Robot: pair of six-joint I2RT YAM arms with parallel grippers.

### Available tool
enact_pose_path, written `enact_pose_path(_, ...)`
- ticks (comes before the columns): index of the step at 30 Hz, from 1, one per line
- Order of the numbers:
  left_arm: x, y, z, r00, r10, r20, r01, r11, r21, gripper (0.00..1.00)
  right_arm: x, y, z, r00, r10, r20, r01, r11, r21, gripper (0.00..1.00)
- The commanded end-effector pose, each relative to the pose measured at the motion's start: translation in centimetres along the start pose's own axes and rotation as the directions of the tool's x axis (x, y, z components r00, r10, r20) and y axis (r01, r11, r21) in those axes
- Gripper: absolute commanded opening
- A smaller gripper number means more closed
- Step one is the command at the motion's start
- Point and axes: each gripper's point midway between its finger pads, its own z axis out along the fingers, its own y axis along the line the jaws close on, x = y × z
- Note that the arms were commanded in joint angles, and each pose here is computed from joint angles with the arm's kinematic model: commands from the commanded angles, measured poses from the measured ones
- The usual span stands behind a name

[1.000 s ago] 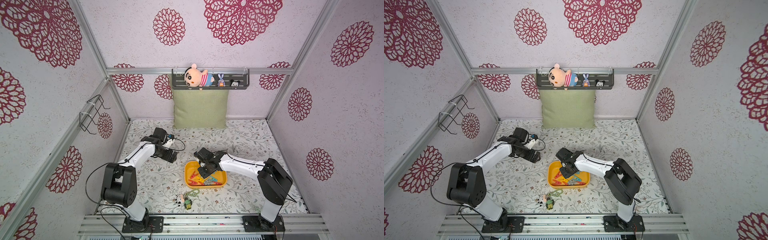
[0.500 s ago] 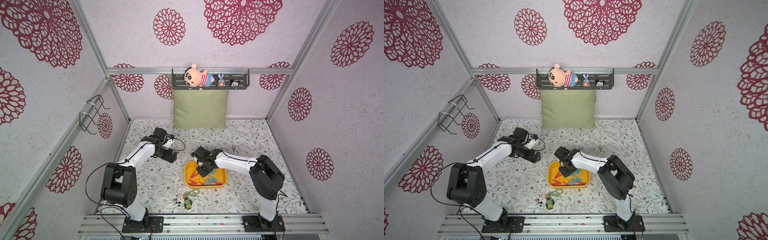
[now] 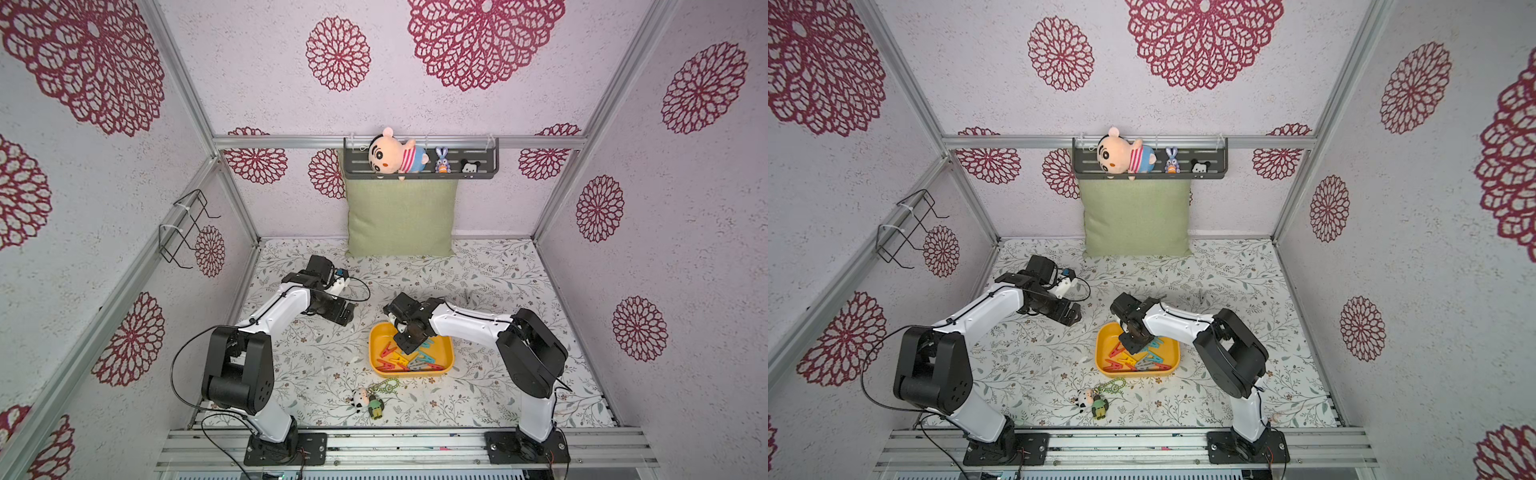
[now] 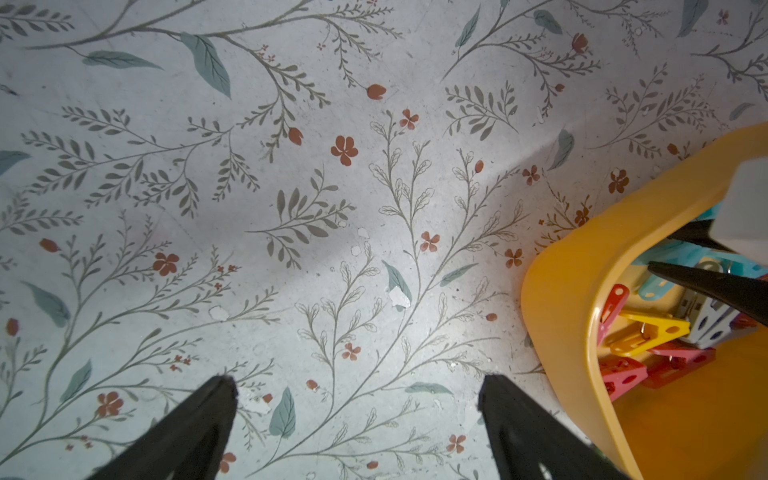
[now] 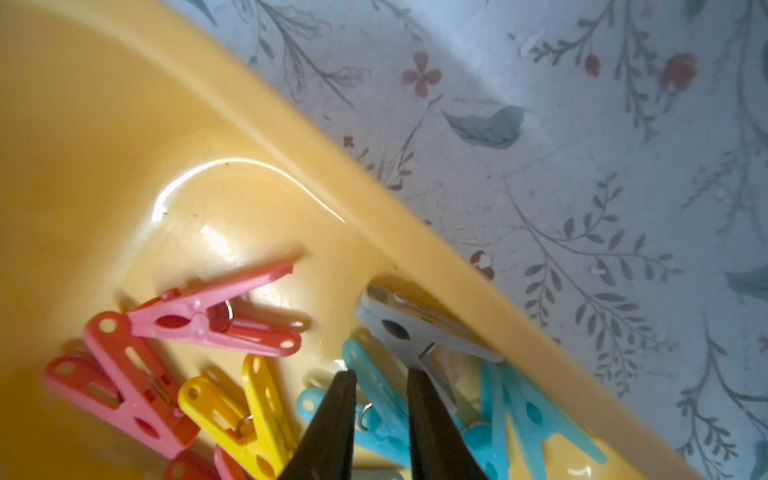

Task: Take the clothespins out of the storage box
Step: Pick up the clothespin from the storage box.

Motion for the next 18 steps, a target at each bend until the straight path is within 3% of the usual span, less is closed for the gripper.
enact_pose_path(1, -0.2, -0.1, -0.4, 1.0, -0.006, 0.018, 0.006, 1.0, 0.013, 0.99, 1.0, 0.1, 0.9, 0.999, -0.003, -0.039, 0.002, 1.0, -0.013, 0.27)
enact_pose_path(13, -0.3, -0.2, -0.5, 1.0, -0.004, 0.023, 0.004, 1.0, 0.015, 0.99, 2.1, 0.2, 1.1, 0.998, -0.005, -0.061, 0.005, 1.0, 0.011, 0.27)
enact_pose_path(18, -0.3, -0.2, -0.7, 1.0, -0.004, 0.027, 0.004, 1.0, 0.014, 0.99, 1.3, 0.3, 0.5, 1.0, 0.004, -0.027, -0.004, 1.0, 0.012, 0.18)
